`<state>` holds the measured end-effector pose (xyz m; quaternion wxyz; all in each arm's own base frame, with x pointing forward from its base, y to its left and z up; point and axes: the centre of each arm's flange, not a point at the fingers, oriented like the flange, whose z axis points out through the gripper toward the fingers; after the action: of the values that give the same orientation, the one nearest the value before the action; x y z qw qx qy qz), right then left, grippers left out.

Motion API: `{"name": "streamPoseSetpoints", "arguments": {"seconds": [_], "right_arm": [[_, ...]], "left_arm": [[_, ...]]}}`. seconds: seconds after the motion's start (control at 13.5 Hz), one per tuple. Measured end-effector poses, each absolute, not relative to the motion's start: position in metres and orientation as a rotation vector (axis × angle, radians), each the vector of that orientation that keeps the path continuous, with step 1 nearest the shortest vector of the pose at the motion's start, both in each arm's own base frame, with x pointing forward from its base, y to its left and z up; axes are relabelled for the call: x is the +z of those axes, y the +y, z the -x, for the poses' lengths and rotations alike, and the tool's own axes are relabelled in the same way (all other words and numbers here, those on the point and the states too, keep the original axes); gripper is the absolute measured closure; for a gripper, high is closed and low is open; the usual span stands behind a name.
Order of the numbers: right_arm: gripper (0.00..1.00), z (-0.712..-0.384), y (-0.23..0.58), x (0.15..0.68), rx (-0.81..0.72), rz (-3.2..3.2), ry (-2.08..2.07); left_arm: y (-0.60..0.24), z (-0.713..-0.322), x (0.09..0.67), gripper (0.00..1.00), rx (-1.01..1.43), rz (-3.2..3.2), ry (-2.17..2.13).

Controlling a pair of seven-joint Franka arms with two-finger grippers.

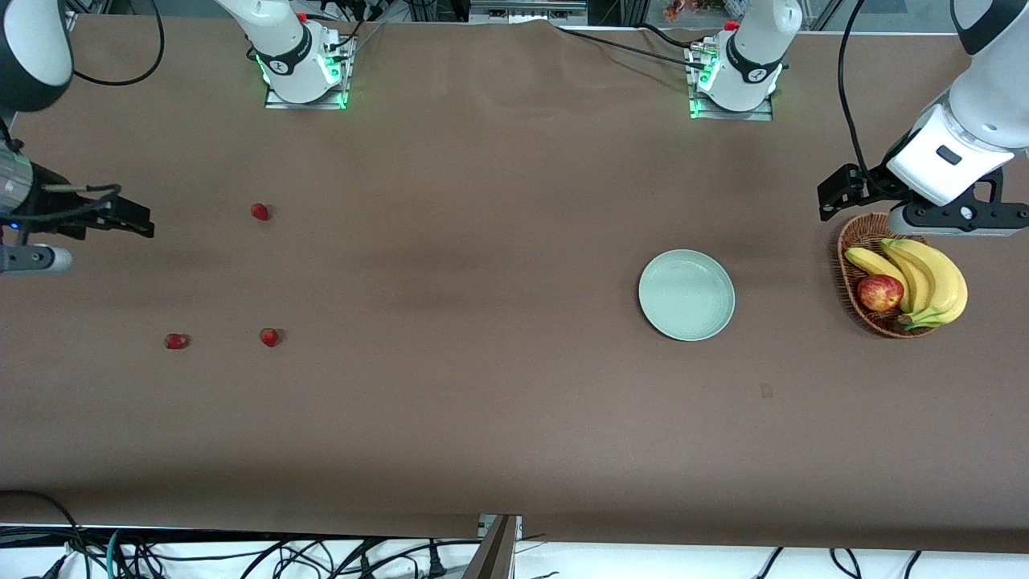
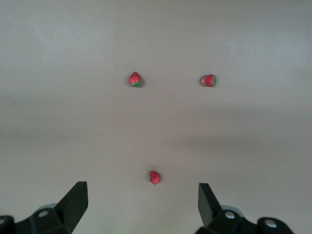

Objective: Collect all strawberries into plate
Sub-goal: 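Reach the right gripper down toward the first red strawberry, then close the right gripper on the strawberry and lift it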

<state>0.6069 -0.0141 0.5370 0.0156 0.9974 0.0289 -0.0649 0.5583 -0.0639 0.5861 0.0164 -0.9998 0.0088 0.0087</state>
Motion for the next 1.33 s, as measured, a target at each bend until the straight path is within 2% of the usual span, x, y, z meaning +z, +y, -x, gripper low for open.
{"name": "streamPoseSetpoints", "arguments": {"seconds": [0.44,1.33], "right_arm": [[0.0,-0.642,-0.014,0.466,-0.218,-3.103,0.099],[0.0,-0.684,0.02,0.317,-0.248,-3.102,0.189]], "left_arm": [[-0.062,-0.559,0.586,0.0,0.028,3.108,0.022],[-0.062,-0.558,0.586,0.0,0.029,3.108,0.022]]}}
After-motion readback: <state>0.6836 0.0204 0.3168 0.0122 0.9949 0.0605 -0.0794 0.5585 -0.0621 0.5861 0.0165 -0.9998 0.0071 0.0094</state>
